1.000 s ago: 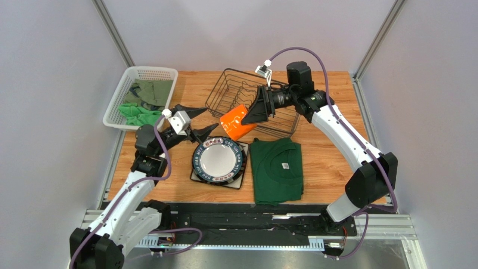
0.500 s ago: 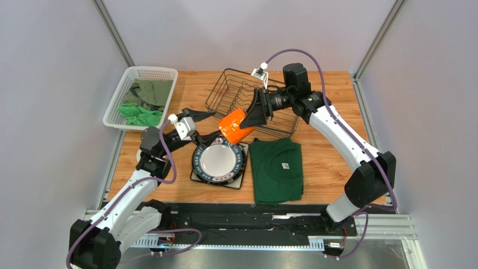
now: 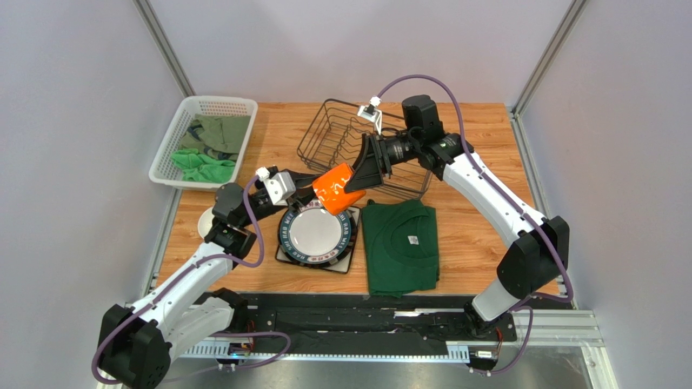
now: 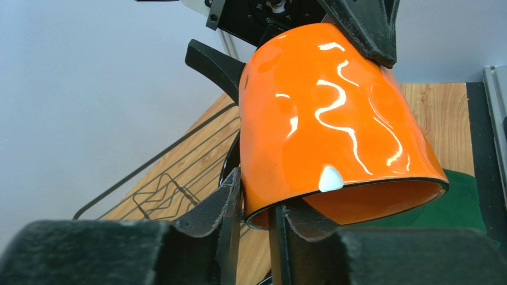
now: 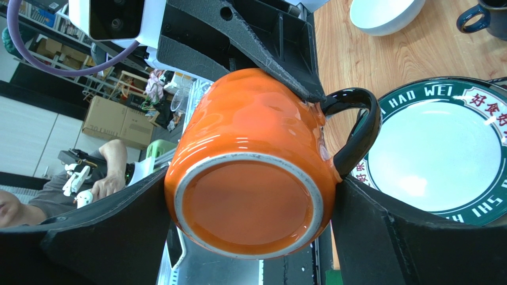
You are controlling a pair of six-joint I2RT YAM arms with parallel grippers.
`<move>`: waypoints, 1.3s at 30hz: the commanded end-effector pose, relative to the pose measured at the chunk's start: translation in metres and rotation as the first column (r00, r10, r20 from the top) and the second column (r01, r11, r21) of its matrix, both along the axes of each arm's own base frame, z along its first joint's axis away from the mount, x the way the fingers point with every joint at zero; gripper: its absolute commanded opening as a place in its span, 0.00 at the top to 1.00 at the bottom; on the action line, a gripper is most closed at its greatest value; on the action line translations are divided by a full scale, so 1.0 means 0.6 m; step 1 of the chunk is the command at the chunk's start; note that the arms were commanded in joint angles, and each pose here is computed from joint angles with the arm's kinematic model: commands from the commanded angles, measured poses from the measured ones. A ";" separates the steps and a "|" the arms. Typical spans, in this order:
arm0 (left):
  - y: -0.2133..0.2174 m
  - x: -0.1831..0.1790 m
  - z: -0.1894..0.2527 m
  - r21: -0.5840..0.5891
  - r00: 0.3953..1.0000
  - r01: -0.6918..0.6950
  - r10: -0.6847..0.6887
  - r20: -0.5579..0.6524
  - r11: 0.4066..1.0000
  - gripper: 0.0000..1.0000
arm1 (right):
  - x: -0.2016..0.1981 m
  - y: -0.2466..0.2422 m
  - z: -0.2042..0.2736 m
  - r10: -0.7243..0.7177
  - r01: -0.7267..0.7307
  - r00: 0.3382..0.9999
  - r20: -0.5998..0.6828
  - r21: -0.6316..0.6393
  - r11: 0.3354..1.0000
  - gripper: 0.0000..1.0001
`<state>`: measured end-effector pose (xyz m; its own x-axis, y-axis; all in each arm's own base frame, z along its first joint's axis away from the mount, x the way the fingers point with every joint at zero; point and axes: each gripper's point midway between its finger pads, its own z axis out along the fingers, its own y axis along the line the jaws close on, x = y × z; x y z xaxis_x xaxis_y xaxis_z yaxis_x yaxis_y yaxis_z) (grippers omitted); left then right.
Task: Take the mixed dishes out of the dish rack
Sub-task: Place the cup at the center of the board.
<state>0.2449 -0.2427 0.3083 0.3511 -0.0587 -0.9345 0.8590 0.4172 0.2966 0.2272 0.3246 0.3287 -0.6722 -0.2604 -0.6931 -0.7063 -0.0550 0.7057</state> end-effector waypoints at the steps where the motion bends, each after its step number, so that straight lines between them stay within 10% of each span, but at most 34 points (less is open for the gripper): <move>1: -0.001 -0.007 0.055 -0.046 0.996 0.010 -0.006 0.094 0.999 0.77 | -0.013 0.003 0.028 0.058 -0.061 0.997 0.058 0.049 0.997 0.42; 6: -0.004 -0.014 0.062 -0.064 0.997 0.029 -0.024 0.070 0.998 1.00 | -0.018 0.005 0.020 0.070 -0.072 0.996 0.054 0.041 0.997 0.39; 18: 0.002 -0.011 0.046 -0.049 0.999 -0.003 0.006 0.051 0.999 1.00 | -0.027 0.000 0.020 0.083 -0.086 0.995 0.063 0.043 0.995 0.04; 39: 0.021 0.004 0.013 -0.013 0.998 -0.058 0.058 0.026 0.998 1.00 | -0.003 -0.030 0.042 0.092 -0.092 0.996 0.003 0.079 0.993 0.01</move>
